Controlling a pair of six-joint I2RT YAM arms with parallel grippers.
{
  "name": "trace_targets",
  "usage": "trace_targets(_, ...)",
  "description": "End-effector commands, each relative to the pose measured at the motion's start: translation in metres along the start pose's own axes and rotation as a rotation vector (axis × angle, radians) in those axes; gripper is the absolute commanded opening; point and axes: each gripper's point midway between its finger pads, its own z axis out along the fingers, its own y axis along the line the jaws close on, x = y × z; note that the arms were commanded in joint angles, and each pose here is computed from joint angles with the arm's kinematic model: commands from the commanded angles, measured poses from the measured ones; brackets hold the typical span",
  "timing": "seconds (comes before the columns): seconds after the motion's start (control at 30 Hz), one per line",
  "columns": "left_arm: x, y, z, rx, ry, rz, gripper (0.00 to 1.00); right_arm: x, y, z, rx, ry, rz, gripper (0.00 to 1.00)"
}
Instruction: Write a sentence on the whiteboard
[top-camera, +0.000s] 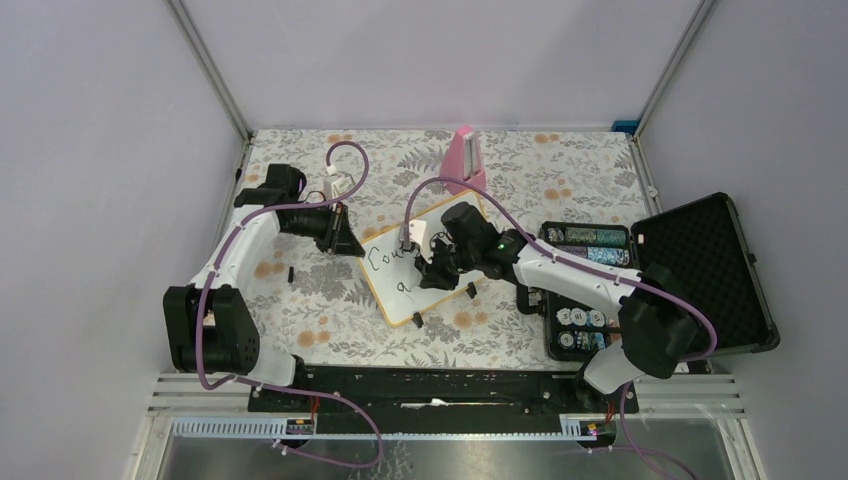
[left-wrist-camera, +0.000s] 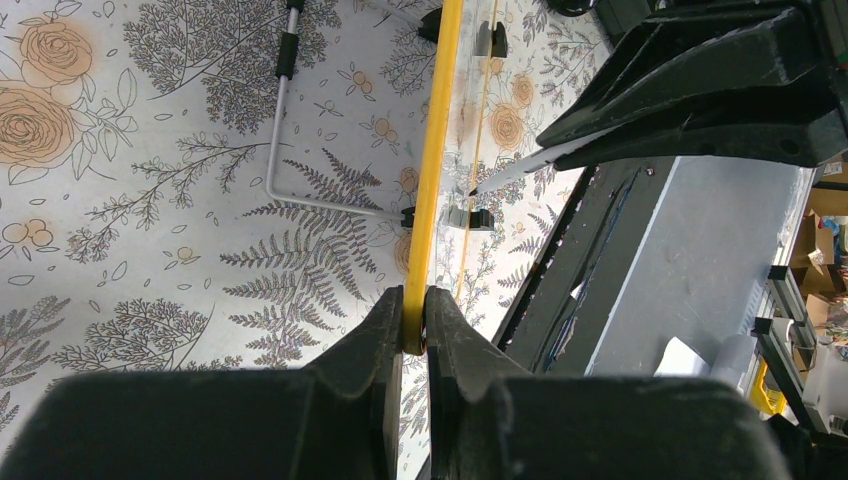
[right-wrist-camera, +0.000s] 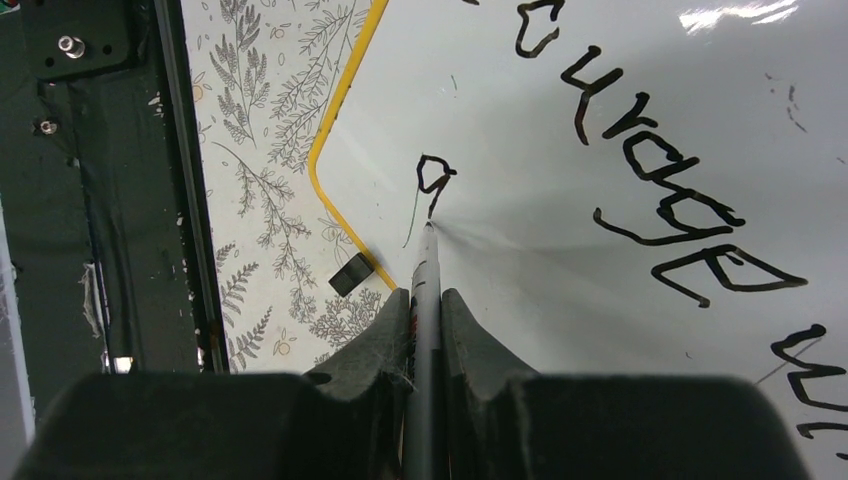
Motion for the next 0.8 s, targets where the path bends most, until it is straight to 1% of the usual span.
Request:
trace_targets(0.0,-0.007,0.011,0.001,-0.043,-0.006,0.069,0.0,-0.038,-0.001,-0.031,0.0,-0.103,-0.043,0.0)
trace_targets(0.17,-0.008,0.01,0.001,-0.039,-0.008,0.071,0.0,-0.049,-0.001,-0.044,-0.029,-0.14,-0.012,0.0)
trace_targets(0.27,-0.008,0.01,0.001,-0.038,-0.008,0.071,0.0,-0.053,-0.007,-0.046,-0.011,-0.156,0.005,0.0)
trace_targets(0.77,-0.008,0.01,0.001,-0.04,-0.008,0.074,0.0,-0.058,-0.027,-0.036,0.063,-0.174,0.031,0.0)
